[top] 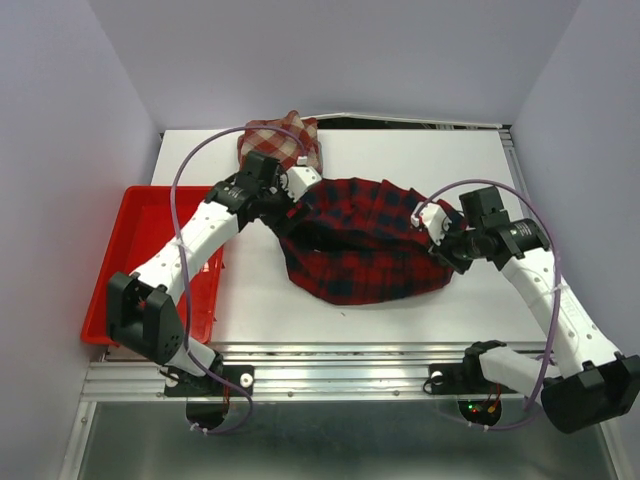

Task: Fold and stack the skirts
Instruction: Flatten the skirt out

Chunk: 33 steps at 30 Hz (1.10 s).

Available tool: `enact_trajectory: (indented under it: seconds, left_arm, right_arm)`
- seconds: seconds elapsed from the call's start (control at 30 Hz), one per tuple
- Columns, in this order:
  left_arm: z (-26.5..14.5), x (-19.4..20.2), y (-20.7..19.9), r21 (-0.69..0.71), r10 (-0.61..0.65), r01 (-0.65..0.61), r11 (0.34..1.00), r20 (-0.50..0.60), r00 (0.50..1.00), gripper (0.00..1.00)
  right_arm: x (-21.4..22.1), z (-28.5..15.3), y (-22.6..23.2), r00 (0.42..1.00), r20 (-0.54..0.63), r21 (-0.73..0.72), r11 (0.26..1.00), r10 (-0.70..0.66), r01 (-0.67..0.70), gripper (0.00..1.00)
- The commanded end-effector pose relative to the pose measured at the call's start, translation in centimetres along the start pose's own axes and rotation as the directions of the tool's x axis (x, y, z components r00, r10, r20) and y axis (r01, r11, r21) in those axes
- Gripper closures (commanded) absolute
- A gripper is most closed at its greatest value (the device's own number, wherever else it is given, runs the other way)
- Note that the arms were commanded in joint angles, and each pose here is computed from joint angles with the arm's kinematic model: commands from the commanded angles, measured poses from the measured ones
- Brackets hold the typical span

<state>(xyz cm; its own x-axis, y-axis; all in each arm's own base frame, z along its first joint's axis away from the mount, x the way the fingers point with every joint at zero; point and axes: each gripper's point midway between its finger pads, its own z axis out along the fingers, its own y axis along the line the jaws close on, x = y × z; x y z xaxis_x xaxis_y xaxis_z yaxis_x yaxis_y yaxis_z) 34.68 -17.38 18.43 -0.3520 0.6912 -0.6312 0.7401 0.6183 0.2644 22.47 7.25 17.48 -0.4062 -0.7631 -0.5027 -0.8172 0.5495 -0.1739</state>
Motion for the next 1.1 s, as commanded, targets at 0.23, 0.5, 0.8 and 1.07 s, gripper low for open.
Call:
enact_trajectory:
  seconds: [0.23, 0.5, 0.8, 1.07]
  left_arm:
    - [-6.7, -3.3, -2.3, 0.253, 0.154, -0.26, 0.932, 0.373, 0.915, 0.02]
    - [-6.8, 0.1, -6.9, 0.411, 0.197, -0.375, 0.831, 0.412, 0.889, 0.02]
    - [-1.1, 2.6, -4.9, 0.377, 0.259, -0.364, 0.852, 0.303, 0.917, 0.01]
    - [1.4, 2.4, -6.0, 0.421, 0.263, -0.399, 0.814, 0.346, 0.901, 0.01]
  right_arm:
    - [-0.6, 2.3, -1.1, 1.0, 0.003, -0.01, 1.0, -0.006, 0.006, 0.99]
    - [-1.2, 2.4, -1.1, 1.0, 0.021, -0.021, 1.0, -0.003, 0.003, 0.99]
    - [-0.8, 2.4, -1.1, 1.0, 0.011, -0.013, 1.0, -0.004, 0.004, 0.99]
    - [-0.6, 2.4, -1.0, 1.0, 0.009, -0.011, 1.0, -0.003, 0.003, 0.99]
